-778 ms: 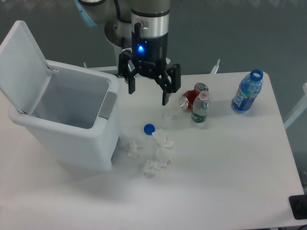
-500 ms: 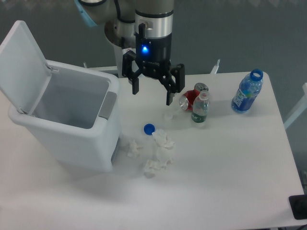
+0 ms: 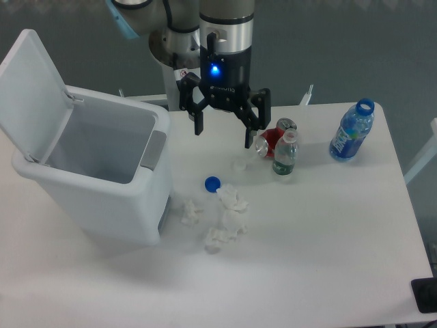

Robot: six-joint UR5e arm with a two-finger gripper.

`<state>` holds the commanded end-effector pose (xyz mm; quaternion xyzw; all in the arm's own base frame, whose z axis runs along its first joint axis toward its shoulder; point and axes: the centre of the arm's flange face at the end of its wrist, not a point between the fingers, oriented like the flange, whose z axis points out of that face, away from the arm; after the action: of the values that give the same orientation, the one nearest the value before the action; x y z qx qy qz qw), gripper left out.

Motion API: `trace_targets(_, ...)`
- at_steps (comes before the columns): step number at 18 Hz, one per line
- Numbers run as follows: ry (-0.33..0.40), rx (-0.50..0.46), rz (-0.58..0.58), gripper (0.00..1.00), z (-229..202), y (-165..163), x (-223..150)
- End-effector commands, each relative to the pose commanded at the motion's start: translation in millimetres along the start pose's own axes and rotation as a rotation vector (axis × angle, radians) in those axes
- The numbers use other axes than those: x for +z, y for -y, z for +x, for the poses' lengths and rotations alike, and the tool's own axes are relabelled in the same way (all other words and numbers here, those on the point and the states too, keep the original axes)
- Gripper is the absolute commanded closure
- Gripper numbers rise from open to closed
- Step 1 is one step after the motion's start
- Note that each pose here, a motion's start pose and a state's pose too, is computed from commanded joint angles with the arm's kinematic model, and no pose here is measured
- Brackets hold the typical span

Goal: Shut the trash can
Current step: 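Raise the gripper and move it over the open trash can lid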

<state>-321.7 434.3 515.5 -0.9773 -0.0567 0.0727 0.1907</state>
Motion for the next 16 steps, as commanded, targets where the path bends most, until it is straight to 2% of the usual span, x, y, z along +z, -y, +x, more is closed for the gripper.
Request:
trace_targets(4,0.003,-0.112,0.028,0.0,6.8,2.5,-14.5)
trace_targets(9,0.023,-0.203,0.092,0.0,24.3,4.7,-54.6)
trace_targets(13,-0.02,-0.313,0.173,0.0,43.9,3.3,-85.6)
trace_targets(16,-0.042,-0.309,0.205,0.0,62.3,7.5,-96.6)
